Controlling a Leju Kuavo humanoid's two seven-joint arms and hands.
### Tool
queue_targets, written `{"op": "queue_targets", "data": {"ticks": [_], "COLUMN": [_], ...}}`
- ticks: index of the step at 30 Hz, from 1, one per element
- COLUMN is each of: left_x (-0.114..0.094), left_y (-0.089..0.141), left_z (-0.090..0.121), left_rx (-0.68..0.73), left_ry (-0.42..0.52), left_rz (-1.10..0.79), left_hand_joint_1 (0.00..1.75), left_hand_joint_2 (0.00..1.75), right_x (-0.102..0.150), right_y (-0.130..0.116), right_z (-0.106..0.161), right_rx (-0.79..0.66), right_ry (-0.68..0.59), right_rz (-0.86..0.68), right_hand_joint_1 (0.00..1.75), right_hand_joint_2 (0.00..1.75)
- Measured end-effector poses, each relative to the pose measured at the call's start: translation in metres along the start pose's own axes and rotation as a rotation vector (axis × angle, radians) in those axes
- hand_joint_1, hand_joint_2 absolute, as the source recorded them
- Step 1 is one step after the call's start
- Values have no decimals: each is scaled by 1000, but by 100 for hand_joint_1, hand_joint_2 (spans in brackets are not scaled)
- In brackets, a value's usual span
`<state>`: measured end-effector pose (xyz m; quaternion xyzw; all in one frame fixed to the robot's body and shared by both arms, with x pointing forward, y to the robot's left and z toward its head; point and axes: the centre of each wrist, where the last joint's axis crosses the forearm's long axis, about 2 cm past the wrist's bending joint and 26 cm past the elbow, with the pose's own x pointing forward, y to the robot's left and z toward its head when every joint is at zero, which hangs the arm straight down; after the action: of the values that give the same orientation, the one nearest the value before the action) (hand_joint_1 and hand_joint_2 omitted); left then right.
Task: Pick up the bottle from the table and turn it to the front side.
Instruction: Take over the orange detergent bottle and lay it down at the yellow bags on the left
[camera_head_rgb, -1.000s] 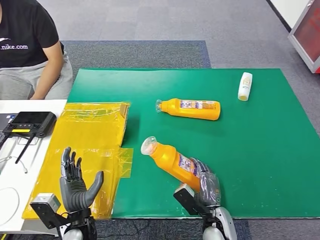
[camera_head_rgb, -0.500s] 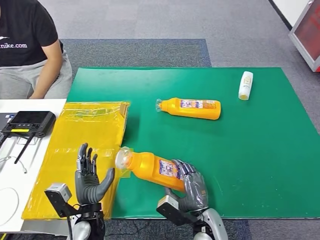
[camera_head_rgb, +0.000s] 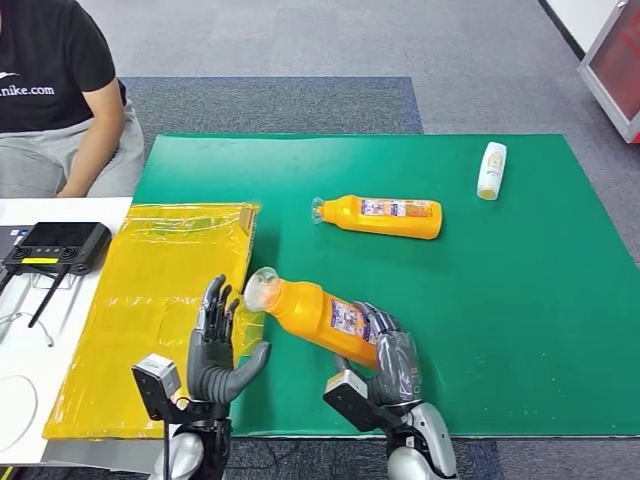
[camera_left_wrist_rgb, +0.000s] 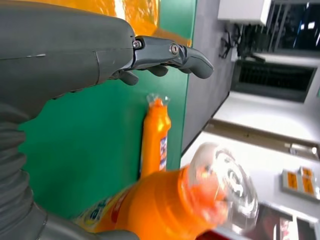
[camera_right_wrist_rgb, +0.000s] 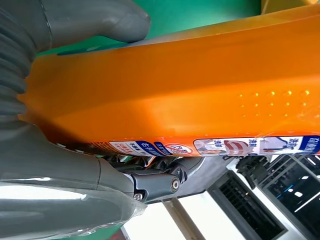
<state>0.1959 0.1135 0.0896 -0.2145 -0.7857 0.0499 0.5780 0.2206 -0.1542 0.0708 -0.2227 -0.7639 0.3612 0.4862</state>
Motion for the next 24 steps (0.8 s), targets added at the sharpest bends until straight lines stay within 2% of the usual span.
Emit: {"op": "queue_targets", "data": {"ticks": [16,24], "left_x": [-8,-7], "left_y": [-4,-5], "left_z": [-3,-10], "left_rx": [-80,-105], "left_ry": [67,10], "left_rz": [55,-16], "left_hand_joint_1": [0,0], "left_hand_joint_2": [175,175], "right_x": [4,12], "right_y": [3,6], "right_z": [-2,-3], "right_rx": [-1,-1], "right_ry": [-34,-67], "right_rz": [-13,-25], "right_hand_joint_1": [175,175], "right_hand_joint_2": [175,175]}}
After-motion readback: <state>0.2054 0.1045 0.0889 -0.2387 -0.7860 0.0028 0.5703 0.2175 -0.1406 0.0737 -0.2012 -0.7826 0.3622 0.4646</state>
